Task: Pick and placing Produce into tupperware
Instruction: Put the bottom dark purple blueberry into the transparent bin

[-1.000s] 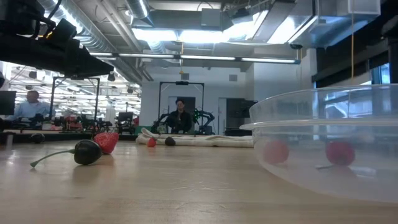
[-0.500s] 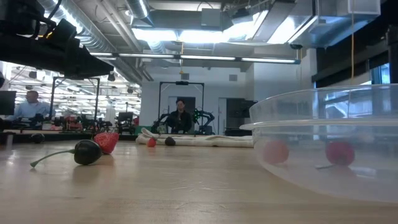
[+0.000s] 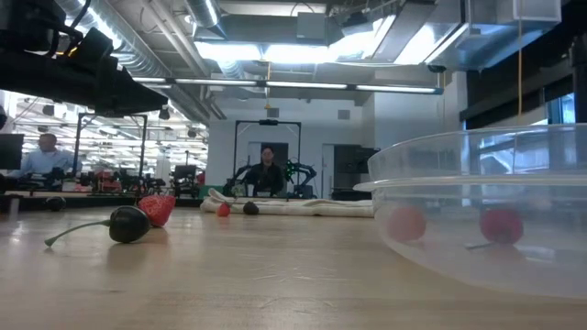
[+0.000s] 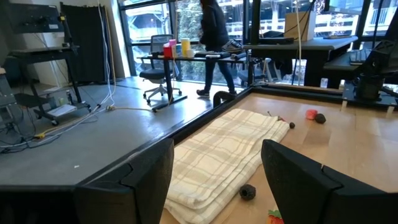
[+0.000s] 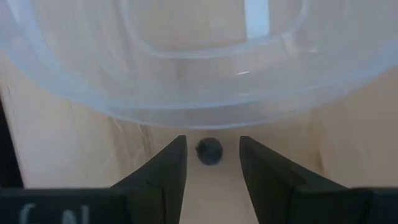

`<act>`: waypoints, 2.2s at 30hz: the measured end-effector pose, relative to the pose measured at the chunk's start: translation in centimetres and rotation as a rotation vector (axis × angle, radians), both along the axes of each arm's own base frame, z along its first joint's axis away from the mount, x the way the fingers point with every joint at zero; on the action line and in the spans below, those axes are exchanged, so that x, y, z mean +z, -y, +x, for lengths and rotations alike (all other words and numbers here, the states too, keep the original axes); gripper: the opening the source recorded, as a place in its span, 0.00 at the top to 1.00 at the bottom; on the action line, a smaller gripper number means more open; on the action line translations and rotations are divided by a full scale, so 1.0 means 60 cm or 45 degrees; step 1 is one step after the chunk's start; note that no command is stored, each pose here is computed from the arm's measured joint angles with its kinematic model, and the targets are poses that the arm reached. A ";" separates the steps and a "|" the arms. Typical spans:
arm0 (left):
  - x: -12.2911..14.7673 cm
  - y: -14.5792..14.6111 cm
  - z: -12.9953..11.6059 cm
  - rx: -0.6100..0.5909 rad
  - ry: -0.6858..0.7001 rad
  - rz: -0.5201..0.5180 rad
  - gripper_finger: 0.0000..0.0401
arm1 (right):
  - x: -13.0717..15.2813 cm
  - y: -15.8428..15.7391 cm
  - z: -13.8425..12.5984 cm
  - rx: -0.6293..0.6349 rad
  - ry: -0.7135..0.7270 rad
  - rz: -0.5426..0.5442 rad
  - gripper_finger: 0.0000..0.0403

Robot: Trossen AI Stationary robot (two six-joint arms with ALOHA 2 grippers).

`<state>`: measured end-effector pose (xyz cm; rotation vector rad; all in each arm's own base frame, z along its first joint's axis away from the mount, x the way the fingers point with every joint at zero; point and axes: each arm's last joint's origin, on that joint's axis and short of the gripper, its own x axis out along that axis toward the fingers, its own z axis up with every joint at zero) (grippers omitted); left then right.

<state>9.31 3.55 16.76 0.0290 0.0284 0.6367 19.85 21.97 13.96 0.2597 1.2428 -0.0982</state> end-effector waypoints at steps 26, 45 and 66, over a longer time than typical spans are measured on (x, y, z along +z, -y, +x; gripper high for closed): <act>0.000 0.000 0.000 0.000 0.000 0.000 0.41 | -0.009 -0.004 0.000 0.052 0.011 0.096 0.63; 0.000 0.000 0.000 0.000 0.000 0.000 0.41 | -0.010 0.000 -0.003 0.044 -0.002 0.052 0.64; 0.000 0.000 0.000 0.000 -0.001 0.000 0.41 | -0.010 0.005 -0.006 0.087 -0.025 0.000 0.85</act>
